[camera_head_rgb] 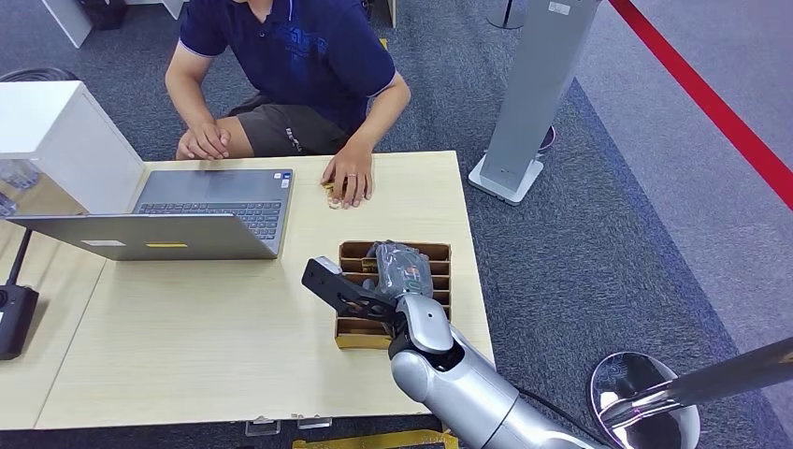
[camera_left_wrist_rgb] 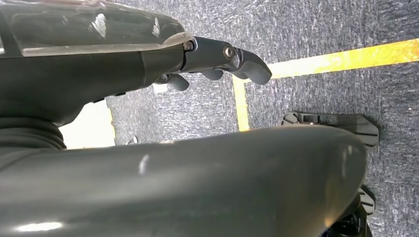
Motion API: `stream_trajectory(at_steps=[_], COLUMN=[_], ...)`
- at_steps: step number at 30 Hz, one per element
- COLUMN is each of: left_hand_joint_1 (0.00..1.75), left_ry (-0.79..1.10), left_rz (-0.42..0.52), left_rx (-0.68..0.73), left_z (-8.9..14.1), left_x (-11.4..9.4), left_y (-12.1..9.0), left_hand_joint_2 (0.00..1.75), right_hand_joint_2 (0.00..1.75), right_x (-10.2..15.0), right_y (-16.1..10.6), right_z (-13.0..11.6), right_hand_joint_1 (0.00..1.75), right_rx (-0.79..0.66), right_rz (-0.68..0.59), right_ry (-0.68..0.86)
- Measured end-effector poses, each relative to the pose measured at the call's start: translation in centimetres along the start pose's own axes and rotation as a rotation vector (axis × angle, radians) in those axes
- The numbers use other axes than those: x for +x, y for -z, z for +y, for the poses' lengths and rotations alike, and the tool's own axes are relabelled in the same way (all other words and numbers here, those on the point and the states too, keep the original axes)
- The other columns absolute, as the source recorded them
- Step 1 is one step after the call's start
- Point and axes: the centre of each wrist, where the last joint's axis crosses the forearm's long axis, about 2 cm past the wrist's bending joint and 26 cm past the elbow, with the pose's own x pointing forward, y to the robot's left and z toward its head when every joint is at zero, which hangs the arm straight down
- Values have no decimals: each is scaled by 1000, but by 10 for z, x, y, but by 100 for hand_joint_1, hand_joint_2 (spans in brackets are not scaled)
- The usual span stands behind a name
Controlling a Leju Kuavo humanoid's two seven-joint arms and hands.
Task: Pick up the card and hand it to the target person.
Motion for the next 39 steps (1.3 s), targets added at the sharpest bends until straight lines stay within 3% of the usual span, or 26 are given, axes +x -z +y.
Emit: stream_trajectory(at_steps=[5,9,20,39], left_hand_joint_1=[0,0,0,0], left_ry=[1,2,3,-6], left_rz=[0,-1,-2,-16], left_rx=[0,0,0,4], left_z=[0,0,0,-1], left_x=[0,0,0,-1], left_y=[0,0,0,0], left_hand_joint_2=[0,0,0,0], right_hand_joint_2=[175,175,175,175], right_x=[0,0,0,3], right_y=[0,0,0,-3], right_z=[0,0,0,-8], right_hand_joint_1=[101,130,141,138], right_rx=[0,0,-1,-57], right_rz=[0,0,-1,-24], right_ry=[0,0,5,3])
